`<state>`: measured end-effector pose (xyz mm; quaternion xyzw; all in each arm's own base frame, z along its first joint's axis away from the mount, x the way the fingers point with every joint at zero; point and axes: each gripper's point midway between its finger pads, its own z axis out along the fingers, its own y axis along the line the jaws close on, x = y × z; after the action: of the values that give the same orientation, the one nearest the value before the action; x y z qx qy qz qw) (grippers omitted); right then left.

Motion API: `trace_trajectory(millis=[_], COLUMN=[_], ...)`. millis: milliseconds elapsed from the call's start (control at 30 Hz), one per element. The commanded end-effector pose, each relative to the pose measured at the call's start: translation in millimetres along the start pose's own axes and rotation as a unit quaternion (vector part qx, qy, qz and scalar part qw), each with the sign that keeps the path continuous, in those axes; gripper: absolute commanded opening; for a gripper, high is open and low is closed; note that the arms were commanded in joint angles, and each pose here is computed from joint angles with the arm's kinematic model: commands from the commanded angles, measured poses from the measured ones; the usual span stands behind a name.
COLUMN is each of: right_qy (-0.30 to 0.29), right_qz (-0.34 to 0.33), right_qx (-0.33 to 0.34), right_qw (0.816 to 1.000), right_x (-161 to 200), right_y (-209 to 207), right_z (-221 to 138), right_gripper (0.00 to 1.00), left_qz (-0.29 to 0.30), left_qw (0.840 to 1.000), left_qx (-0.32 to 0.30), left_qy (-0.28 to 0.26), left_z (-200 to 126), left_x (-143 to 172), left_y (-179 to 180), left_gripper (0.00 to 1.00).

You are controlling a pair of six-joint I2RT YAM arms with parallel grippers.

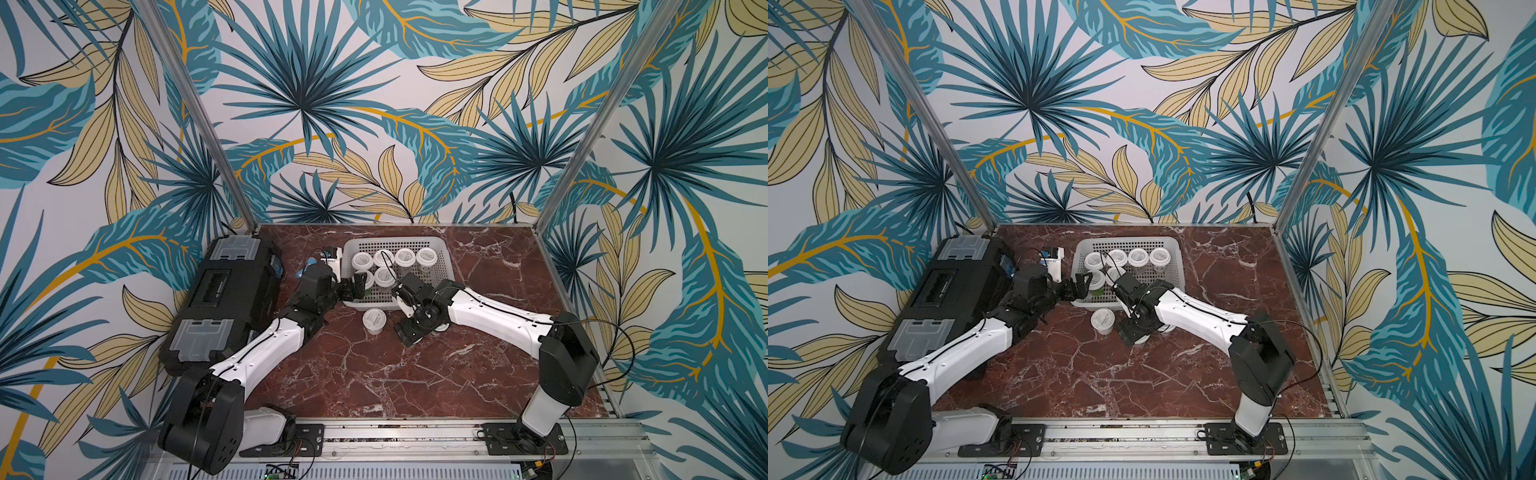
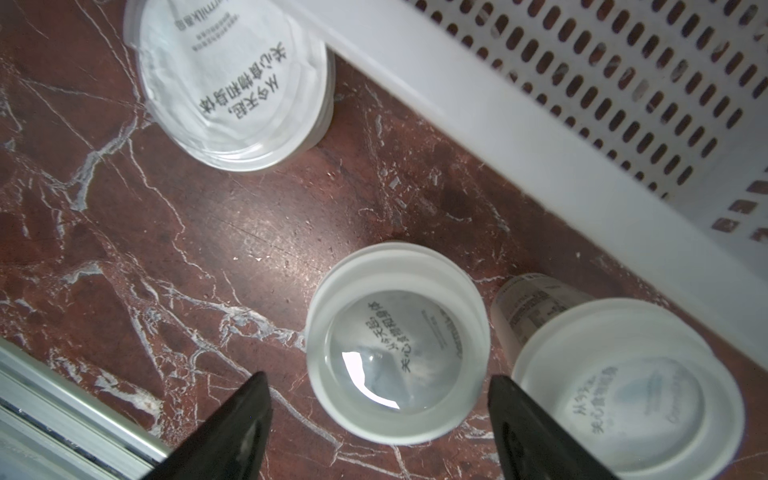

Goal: Put the yogurt in the basket
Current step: Pick up the yogurt from the center of the board.

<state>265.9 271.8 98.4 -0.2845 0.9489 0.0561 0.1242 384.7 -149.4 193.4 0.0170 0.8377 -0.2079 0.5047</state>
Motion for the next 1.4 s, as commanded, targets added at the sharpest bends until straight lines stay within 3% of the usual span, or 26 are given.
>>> trace_trajectory(millis=[0, 600, 1367], right_qy=[0.016, 0.021, 0.016], right_qz=[0.005, 0.006, 0.007], right_qx=[-0.006, -0.005, 0.005], right_qw=[1.000, 1.000, 1.000], right_x=[6.0, 5.2, 3.2], right_y=[3.0, 3.6, 0.0], right_z=[11.6, 16.3, 13.0], right_gripper=[0.84, 0.84, 0.72], left_qz=[0.005, 0.005, 0.005], left_qw=[1.000, 1.000, 1.000], left_qx=[0.000, -0.001, -0.002], left_qy=[-0.019, -0.016, -0.018], left_z=[-6.8, -6.2, -6.9], left_x=[-14.6, -13.7, -14.0], left_y=[-2.7, -2.3, -2.0], left_gripper=[0.96, 0.93, 0.93])
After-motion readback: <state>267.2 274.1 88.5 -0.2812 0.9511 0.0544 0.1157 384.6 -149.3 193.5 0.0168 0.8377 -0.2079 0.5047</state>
